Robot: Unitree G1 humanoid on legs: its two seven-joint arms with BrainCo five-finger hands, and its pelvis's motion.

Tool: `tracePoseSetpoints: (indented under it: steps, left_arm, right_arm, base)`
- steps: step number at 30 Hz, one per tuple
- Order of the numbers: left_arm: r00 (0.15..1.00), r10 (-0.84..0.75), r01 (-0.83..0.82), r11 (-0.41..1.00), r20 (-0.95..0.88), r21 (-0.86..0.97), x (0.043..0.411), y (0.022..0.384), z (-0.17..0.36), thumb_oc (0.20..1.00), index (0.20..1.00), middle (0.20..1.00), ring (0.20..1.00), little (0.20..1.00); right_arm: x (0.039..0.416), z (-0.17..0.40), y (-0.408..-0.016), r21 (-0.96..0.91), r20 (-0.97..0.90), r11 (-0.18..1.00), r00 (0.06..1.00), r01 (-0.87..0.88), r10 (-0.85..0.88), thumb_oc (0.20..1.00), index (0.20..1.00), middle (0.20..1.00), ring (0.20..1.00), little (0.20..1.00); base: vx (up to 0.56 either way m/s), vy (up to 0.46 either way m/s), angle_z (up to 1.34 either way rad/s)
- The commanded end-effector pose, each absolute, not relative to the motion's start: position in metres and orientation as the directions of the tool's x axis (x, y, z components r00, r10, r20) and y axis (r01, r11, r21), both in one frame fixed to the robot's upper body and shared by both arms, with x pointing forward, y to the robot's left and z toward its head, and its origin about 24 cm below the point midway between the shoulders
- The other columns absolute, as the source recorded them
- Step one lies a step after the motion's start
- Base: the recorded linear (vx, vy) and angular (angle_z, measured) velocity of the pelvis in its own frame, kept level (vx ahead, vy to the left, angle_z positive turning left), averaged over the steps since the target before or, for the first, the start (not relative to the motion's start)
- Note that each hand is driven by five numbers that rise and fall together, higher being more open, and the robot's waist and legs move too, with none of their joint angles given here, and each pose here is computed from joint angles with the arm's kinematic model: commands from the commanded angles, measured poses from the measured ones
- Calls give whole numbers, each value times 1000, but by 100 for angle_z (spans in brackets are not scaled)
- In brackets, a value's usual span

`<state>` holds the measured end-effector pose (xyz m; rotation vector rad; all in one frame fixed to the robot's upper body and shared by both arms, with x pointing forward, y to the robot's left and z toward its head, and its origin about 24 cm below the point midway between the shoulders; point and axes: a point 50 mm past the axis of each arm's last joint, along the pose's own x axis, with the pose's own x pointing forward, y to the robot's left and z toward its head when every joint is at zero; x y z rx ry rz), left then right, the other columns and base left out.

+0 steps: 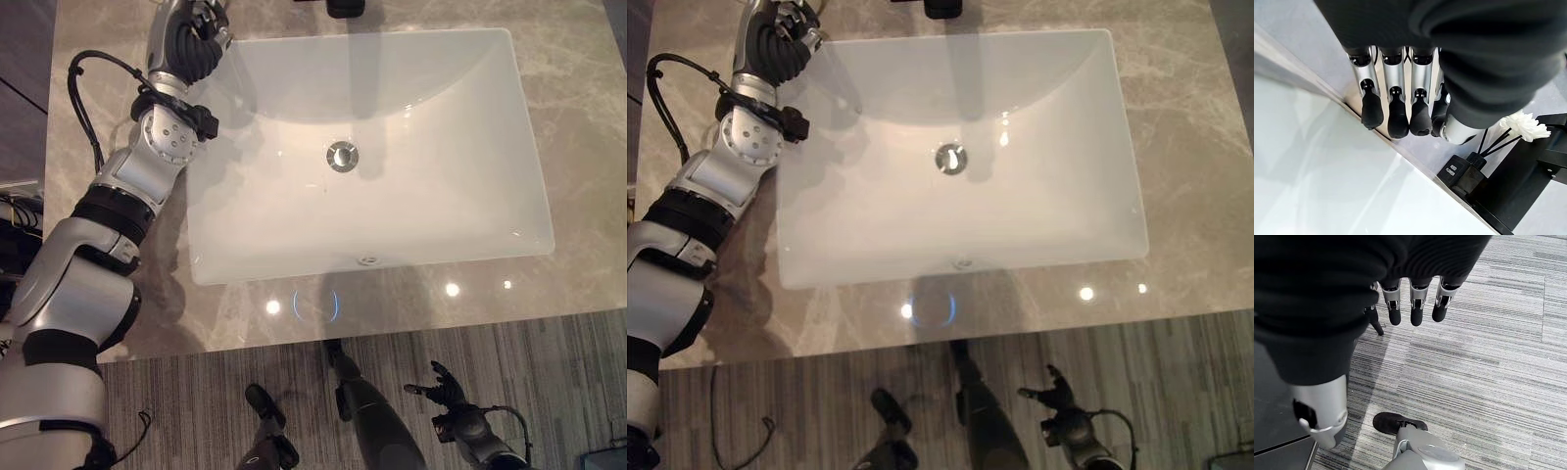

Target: Put brush and paste in cup on sink, flatten towel.

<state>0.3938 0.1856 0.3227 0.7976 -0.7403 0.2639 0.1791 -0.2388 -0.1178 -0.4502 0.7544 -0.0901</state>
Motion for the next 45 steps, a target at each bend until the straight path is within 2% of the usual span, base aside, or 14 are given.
tracePoseSetpoints:
  steps: [1, 9, 13, 24, 27, 37, 45]
  left_arm:
    - [658, 25, -545, 705, 753, 453, 387, 202, 356, 200, 200, 200, 200, 200]
    - [682, 21, -537, 693, 731, 481, 383, 218, 326, 200, 200, 200, 200, 200]
    - [674, 92, -585, 673, 733, 453, 380, 236, 319, 200, 200, 200, 200, 200]
    - [576, 294, -703, 654, 763, 280, 370, 270, 351, 200, 200, 200, 200, 200]
    - [527, 353, -737, 643, 773, 208, 365, 278, 368, 200, 200, 200, 200, 200]
    - [497, 456, -770, 624, 739, 133, 360, 295, 387, 200, 200, 200, 200, 200]
    - [495, 539, -799, 591, 681, 112, 362, 304, 382, 200, 200, 200, 200, 200]
  right_arm:
    - [185, -110, -246, -437, -598, 897, 765, -60, -240, 1000, 1000, 1000, 1000, 1000]
    - [182, -111, -248, -449, -602, 892, 755, -51, -259, 1000, 1000, 1000, 1000, 1000]
    - [186, -107, -252, -464, -580, 885, 767, -32, -275, 1000, 1000, 1000, 1000, 1000]
    - [192, -104, -248, -449, -560, 894, 783, -10, -272, 1000, 1000, 1000, 1000, 1000]
    - [191, -106, -244, -439, -570, 898, 780, -21, -260, 1000, 1000, 1000, 1000, 1000]
    - [184, -110, -249, -426, -592, 905, 752, 13, -290, 1000, 1000, 1000, 1000, 1000]
    - [181, -113, -245, -423, -608, 906, 744, -11, -275, 1000, 1000, 1000, 1000, 1000]
  base:
    - [0, 0, 0]
    - [1, 0, -1]
    - [1, -1, -1]
    - [10, 11, -3]
    - [57, -42, -8]
    - [61, -35, -7]
    - [47, -37, -6]
